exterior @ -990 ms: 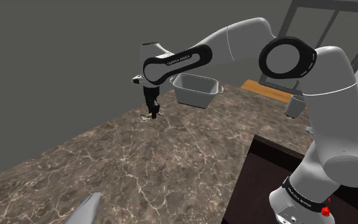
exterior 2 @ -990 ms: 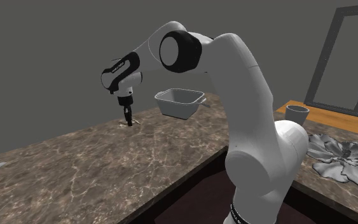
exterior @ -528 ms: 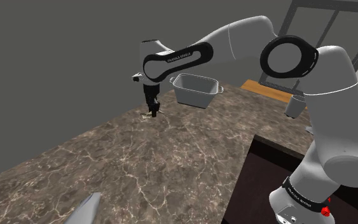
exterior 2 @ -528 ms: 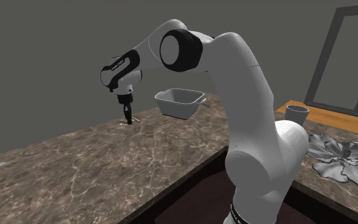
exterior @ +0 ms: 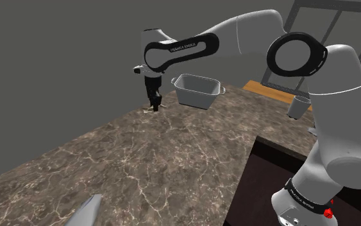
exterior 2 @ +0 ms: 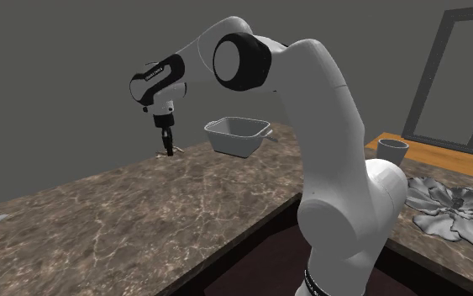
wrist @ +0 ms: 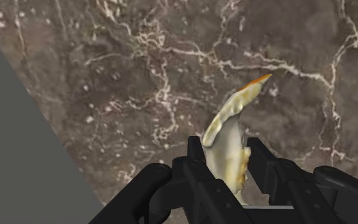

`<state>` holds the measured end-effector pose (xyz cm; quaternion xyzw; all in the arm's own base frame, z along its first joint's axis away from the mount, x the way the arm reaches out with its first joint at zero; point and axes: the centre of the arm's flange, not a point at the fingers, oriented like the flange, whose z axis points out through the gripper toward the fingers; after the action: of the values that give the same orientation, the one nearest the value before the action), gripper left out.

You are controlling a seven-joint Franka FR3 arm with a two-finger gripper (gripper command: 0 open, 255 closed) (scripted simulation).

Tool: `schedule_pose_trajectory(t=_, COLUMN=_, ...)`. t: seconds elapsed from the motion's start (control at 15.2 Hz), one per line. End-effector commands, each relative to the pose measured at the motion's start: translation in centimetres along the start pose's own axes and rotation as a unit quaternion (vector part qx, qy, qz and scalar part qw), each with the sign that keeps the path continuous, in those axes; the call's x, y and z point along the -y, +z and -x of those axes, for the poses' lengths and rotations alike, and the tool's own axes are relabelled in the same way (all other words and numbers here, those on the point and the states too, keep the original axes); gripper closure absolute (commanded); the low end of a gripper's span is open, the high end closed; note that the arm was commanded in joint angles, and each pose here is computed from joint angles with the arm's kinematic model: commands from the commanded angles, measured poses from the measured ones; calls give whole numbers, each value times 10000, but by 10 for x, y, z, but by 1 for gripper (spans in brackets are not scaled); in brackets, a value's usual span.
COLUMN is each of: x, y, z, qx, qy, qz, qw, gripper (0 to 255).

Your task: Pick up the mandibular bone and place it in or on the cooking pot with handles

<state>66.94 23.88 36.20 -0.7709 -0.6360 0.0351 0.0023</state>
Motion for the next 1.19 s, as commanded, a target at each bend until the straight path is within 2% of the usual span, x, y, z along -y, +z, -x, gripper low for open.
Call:
schedule_pose_trajectory(t=0.0, x=0, y=-11, z=1, qx=1, qy=0, qz=-2, qw=10000, gripper=255)
schedule_pose_trajectory(t=1.12, x=5, y=-101, z=5, qx=1, qy=0, qz=-2, qw=10000, gripper=255)
